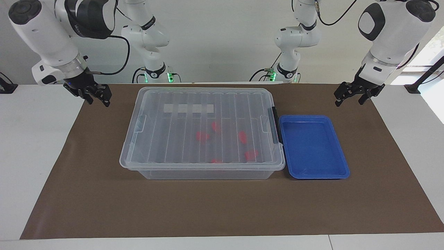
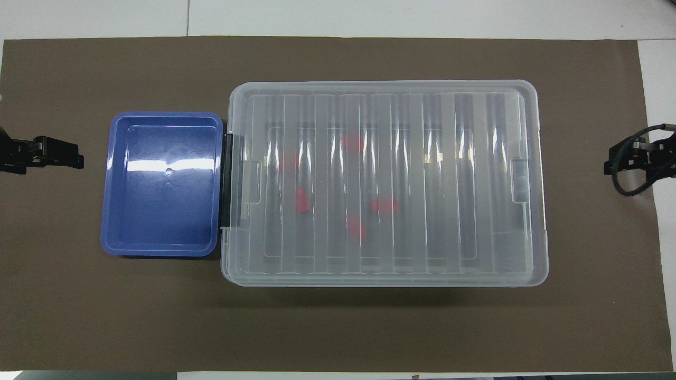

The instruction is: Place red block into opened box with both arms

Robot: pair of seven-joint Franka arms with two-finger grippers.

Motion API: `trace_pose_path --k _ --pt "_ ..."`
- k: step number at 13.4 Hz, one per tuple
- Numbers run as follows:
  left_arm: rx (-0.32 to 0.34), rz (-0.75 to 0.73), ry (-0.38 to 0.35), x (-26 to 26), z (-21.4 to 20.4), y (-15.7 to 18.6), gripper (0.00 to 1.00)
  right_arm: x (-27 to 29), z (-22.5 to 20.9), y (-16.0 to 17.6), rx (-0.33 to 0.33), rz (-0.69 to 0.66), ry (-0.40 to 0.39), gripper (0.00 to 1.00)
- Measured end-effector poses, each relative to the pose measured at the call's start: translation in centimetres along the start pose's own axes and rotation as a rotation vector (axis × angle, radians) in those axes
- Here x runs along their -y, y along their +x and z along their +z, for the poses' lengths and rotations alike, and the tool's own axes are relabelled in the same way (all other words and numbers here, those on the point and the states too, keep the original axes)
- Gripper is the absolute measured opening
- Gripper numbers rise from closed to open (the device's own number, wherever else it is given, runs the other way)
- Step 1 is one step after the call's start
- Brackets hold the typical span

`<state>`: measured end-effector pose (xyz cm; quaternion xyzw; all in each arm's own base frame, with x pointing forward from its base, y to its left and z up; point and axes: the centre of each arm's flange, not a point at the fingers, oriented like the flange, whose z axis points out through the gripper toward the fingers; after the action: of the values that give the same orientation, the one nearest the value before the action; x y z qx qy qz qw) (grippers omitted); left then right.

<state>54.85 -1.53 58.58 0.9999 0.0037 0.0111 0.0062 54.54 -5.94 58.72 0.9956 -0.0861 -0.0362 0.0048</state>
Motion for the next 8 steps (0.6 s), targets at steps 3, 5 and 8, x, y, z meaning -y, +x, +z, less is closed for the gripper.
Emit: trace_pose_path --k 3,5,8 --pt "0.0 0.0 0.0 0.0 0.0 0.0 1.0 -0.6 -0.6 -0.4 -0.009 -0.009 0.002 1.0" --pt "0.0 0.0 0.0 0.0 0.0 0.0 1.0 0.0 -0.8 -0.5 -0.013 -0.022 0.001 1.0" --pt "0.0 0.0 0.0 0.0 0.0 0.0 1.0 1.0 -1.2 -0.6 -0.02 -0.041 0.001 1.0"
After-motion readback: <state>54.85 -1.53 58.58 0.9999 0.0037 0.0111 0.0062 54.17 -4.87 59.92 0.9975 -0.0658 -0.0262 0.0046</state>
